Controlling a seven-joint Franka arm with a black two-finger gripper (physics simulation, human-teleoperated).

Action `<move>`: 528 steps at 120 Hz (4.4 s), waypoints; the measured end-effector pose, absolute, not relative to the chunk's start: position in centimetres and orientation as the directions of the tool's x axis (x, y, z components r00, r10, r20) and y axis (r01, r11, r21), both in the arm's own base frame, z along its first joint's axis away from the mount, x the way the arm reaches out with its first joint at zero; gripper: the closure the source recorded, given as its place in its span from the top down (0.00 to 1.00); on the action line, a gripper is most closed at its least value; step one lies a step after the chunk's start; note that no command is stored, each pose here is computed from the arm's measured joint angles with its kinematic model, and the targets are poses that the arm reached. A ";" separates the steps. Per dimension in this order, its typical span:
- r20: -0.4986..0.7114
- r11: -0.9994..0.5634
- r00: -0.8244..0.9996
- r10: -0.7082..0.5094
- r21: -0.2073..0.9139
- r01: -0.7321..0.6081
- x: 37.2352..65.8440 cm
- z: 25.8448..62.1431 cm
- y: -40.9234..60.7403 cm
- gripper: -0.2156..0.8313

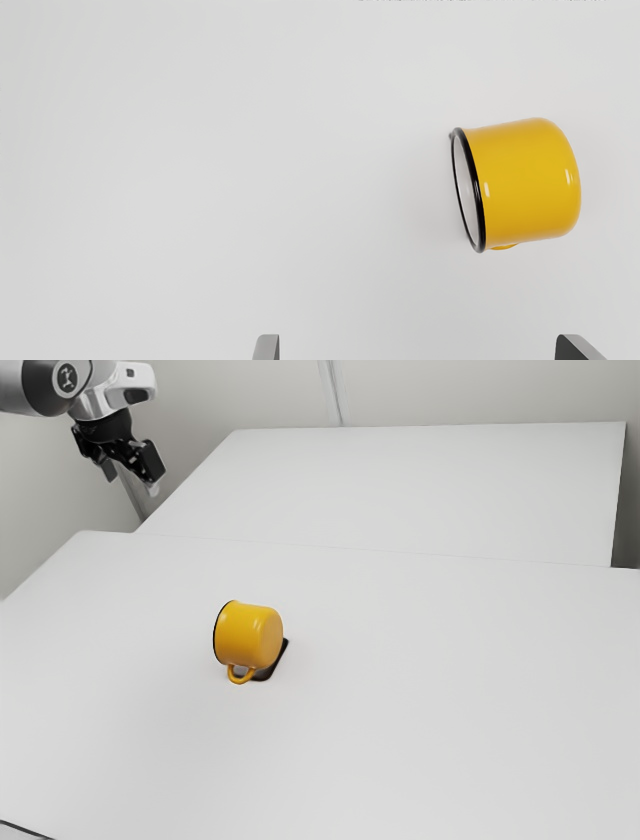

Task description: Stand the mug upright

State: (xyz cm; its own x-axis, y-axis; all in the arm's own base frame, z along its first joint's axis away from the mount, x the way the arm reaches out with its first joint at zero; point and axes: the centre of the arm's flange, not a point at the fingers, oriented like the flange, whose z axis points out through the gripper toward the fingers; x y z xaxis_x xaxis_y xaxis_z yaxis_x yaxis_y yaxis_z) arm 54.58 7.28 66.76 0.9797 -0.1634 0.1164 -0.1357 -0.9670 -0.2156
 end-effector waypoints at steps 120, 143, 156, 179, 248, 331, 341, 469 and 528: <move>-0.173 -0.839 0.961 0.216 0.470 0.273 58.0 43.9 15.5 0.79; -0.226 -0.756 0.938 0.263 0.556 0.346 59.2 38.8 17.7 0.79; -0.232 -0.712 0.932 0.278 0.602 0.362 59.8 37.1 18.5 0.79; -0.226 -0.630 0.931 0.286 0.688 0.361 60.5 35.1 18.5 0.79; -0.257 -0.440 0.925 0.280 0.822 0.362 61.2 30.1 15.5 0.67; -0.107 -0.742 0.988 0.111 0.653 0.153 61.6 38.4 11.8 0.08; -0.068 -0.852 0.997 0.042 0.519 0.072 61.1 41.1 11.3 0.08; 0.137 -0.994 0.990 -0.005 0.111 -0.020 54.3 35.1 -1.7 0.07; 0.192 -0.992 0.981 -0.001 0.123 -0.025 54.3 38.3 -2.1 0.69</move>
State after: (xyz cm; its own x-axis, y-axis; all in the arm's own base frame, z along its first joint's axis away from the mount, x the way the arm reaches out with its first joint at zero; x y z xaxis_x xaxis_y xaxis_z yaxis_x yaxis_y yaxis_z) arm 54.32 -2.15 38.31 0.9815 -0.0014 0.1917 -0.0254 -0.9921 0.1227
